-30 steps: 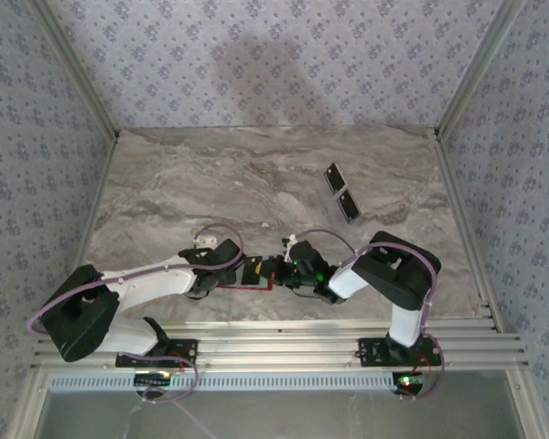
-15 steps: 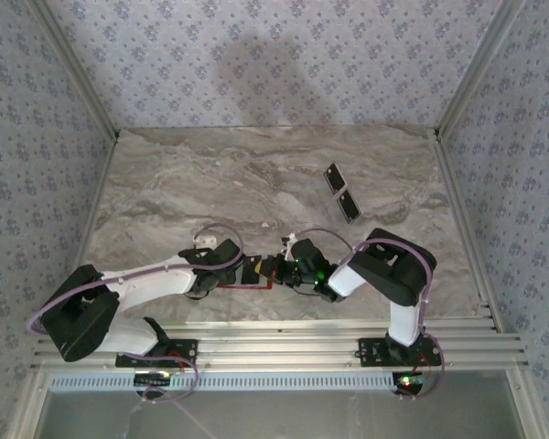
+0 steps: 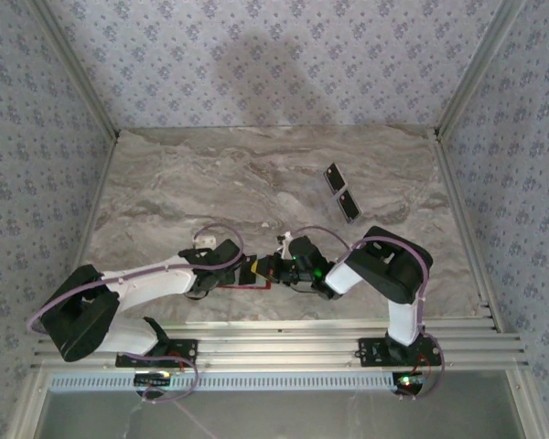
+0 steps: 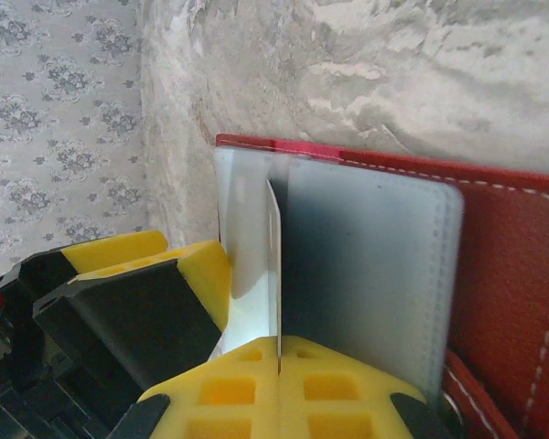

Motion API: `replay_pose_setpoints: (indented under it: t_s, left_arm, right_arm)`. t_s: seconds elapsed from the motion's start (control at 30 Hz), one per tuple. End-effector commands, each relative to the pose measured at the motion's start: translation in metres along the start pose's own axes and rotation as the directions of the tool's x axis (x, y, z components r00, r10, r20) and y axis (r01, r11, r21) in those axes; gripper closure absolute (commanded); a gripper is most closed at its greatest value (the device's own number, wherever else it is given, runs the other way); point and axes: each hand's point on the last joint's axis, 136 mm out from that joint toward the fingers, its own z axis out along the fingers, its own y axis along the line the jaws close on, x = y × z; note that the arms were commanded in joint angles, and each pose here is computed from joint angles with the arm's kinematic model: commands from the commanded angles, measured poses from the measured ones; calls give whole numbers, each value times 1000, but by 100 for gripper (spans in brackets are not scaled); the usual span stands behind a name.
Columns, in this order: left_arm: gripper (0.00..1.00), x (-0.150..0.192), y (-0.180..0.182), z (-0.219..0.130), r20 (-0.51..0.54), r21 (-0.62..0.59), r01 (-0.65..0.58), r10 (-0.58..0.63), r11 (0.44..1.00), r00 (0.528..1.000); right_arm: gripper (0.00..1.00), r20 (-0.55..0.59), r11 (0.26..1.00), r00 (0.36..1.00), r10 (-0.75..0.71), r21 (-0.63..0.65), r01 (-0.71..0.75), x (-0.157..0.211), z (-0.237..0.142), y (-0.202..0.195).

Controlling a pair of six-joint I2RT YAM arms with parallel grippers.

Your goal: Put the credit cards into the card holder

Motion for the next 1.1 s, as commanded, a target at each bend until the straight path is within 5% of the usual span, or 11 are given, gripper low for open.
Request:
replay_pose_setpoints:
  t_s: [0.0, 1.07]
  left_arm:
    - [0, 20, 13, 4, -63, -40, -44, 41, 998, 997]
    - [0, 19, 15, 2, -55, -39, -41, 39, 998, 998]
  right_arm:
    - [100, -41, 1000, 999, -26, -1, 26, 6, 5, -2]
    - [100, -1, 997, 1000, 12, 75, -12, -3, 2, -30]
